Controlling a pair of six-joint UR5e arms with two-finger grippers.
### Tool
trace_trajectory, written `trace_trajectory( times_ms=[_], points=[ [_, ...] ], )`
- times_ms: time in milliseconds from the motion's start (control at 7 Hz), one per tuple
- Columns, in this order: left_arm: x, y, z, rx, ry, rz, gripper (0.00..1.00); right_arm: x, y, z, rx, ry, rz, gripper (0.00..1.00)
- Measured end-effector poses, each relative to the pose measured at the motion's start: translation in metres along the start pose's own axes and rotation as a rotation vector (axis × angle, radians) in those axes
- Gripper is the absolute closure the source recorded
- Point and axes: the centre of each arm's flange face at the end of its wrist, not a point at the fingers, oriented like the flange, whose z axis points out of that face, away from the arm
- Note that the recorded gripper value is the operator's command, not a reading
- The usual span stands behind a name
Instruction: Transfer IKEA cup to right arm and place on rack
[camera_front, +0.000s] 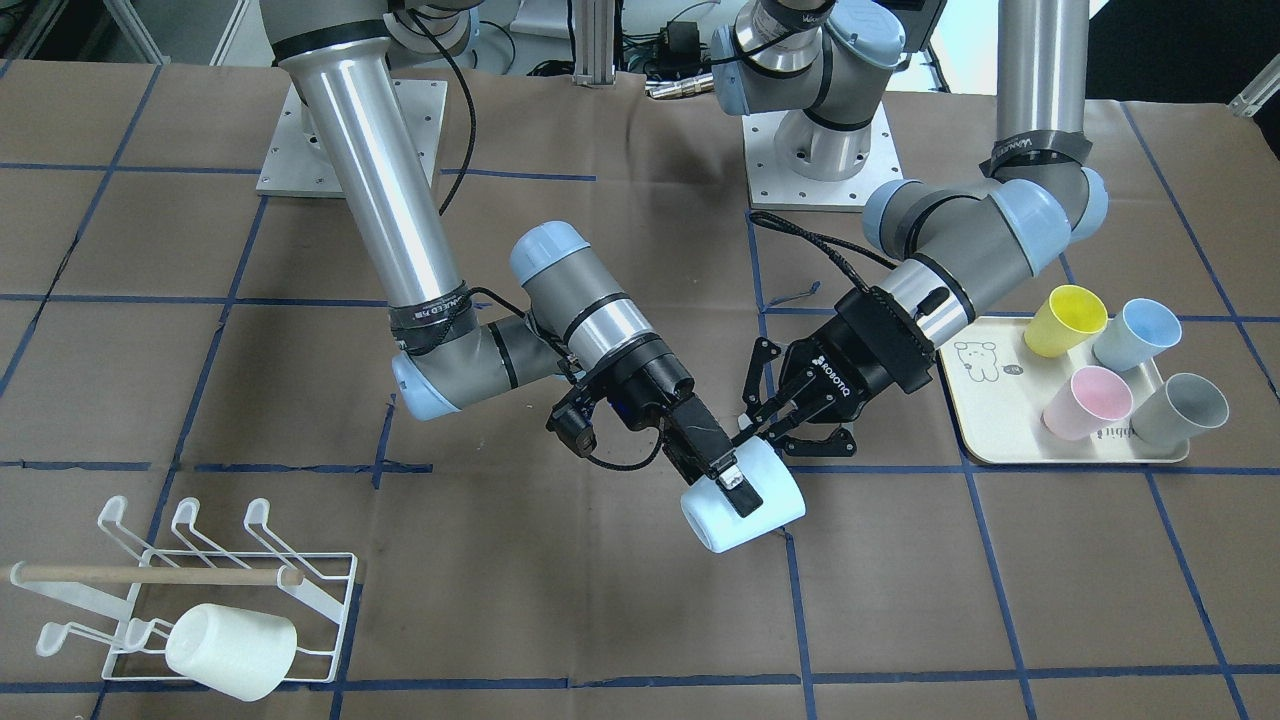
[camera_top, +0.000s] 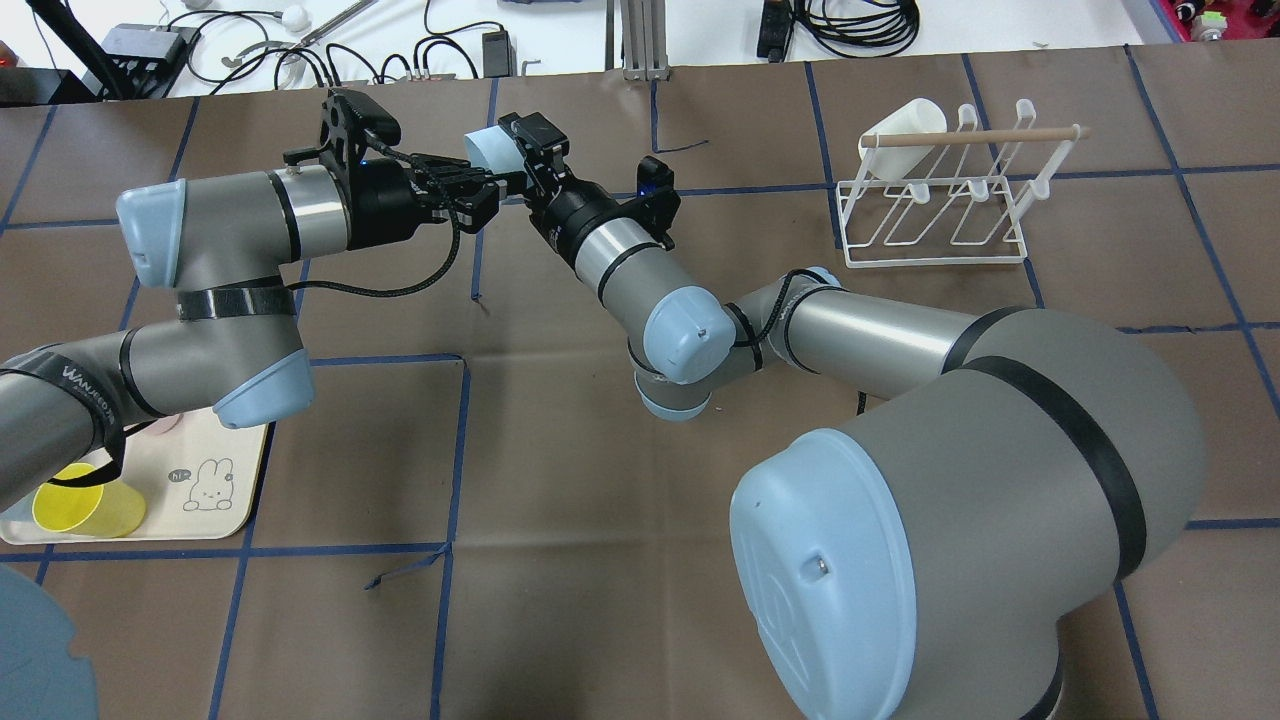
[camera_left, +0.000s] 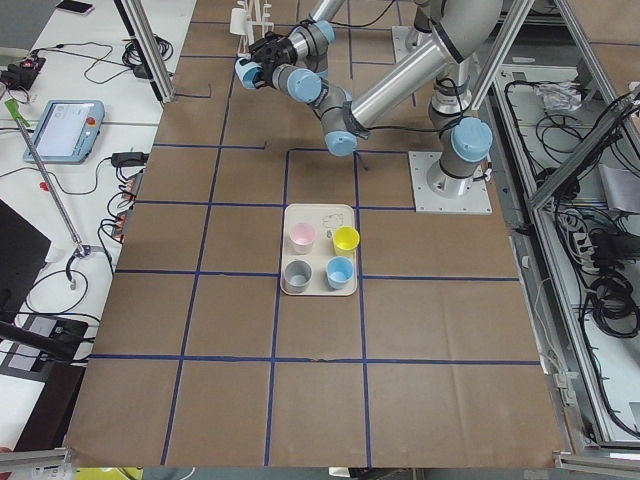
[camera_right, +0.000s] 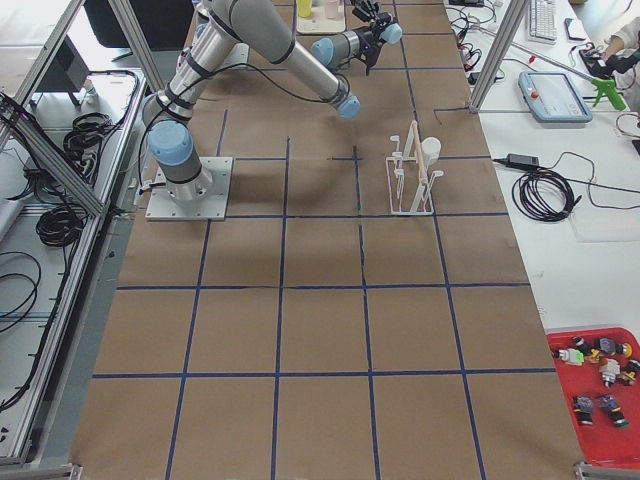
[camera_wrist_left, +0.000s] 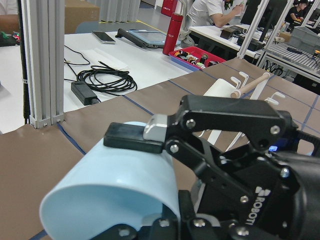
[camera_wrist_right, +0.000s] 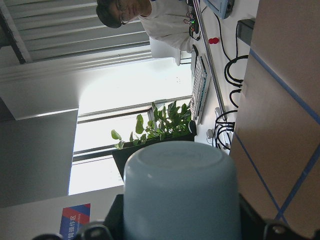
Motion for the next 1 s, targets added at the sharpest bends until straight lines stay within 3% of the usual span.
trace_trajectory(
  times_ms=[286,571,857,1000],
  points=[
    [0.0,-0.003,-0.003,0.005,-0.006,-0.082,0.01,0.0,0.0,0.0,-0.001,0.0,0.001,0.56],
    [-0.002,-0.007,-0.012,0.014,-0.023,-0.101,0.01,0.0,-0.002,0.0,0.001,0.0,0.001,0.58],
    [-0.018,-0.005,-0.039,0.035,-0.074,-0.125,0.01,-0.004,-0.011,-0.002,0.013,-0.008,-0.001,0.59],
    [-0.025,0.0,-0.059,0.047,-0.112,-0.145,0.01,-0.008,-0.02,-0.004,0.026,-0.015,-0.002,0.64]
  ],
)
